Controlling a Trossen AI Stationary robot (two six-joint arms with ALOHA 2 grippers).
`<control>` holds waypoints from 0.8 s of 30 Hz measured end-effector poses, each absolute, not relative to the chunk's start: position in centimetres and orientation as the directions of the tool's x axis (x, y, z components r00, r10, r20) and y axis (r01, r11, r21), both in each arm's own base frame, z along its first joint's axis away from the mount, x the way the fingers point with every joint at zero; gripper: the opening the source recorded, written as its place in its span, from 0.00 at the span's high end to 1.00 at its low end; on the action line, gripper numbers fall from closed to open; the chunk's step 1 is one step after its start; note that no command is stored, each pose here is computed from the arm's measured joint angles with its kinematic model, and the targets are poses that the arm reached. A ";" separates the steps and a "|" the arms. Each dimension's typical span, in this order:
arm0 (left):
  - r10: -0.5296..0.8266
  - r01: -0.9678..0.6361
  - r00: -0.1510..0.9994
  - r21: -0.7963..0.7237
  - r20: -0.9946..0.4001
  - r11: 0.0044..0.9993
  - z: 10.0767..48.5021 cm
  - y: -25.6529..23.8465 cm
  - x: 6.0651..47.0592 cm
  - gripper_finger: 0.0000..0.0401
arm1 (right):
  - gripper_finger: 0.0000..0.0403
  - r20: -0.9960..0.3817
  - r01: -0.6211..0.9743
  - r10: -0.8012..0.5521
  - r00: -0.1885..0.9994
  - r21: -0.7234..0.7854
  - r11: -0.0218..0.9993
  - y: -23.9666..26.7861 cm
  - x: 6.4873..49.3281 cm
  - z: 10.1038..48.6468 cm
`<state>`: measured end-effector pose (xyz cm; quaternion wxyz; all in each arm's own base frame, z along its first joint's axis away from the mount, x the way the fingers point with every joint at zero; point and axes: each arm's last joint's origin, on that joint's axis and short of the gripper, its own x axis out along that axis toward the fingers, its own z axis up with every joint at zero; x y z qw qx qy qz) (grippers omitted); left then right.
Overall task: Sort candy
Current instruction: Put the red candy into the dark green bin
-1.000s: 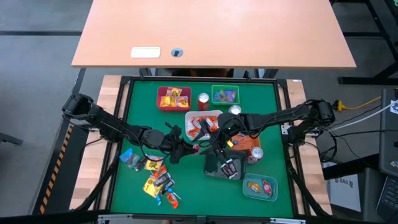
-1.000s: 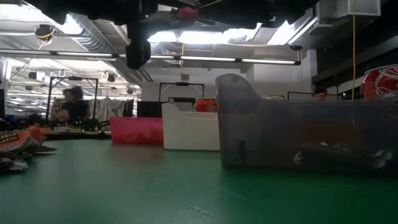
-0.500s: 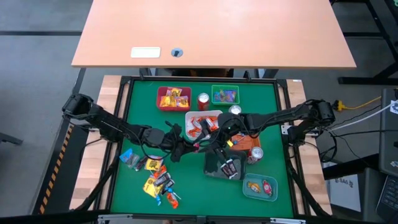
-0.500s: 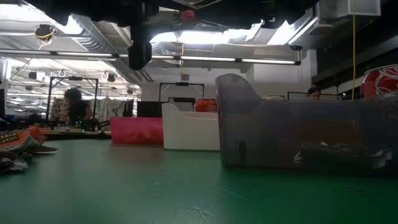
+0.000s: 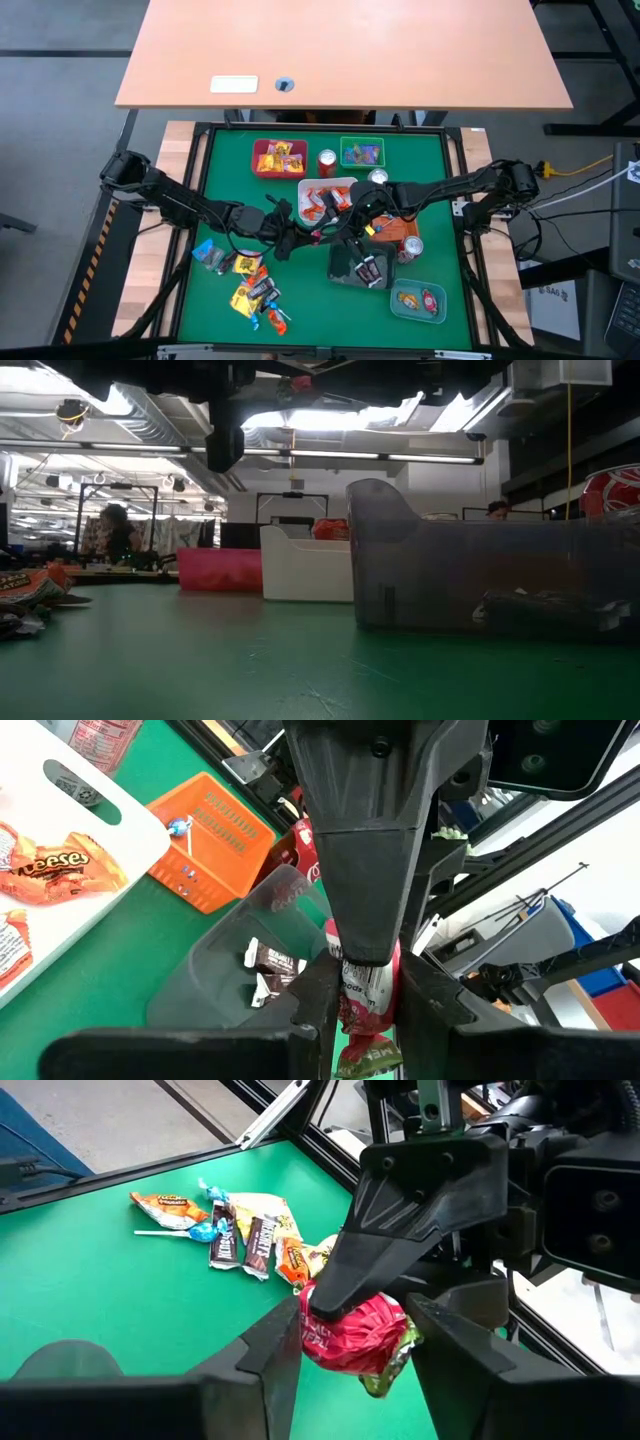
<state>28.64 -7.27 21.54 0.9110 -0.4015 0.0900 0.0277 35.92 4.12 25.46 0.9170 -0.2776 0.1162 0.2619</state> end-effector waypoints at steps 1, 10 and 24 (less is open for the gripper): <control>-0.024 -0.121 0.982 -0.727 -0.186 0.676 21.5 -7.3 28.6 0.83 | 0.59 -0.358 -0.545 0.416 0.836 -0.448 0.709 4.1 35.9 25.5; -0.026 -0.120 0.982 -0.727 -0.186 0.676 21.5 -7.3 28.6 0.65 | 0.59 -0.361 -0.546 0.416 0.835 -0.447 0.708 4.1 35.9 25.4; -0.026 -0.153 0.971 -0.707 -0.236 0.690 21.1 -7.3 28.5 0.54 | 0.59 -0.380 -0.556 0.415 0.827 -0.436 0.708 4.1 35.3 25.9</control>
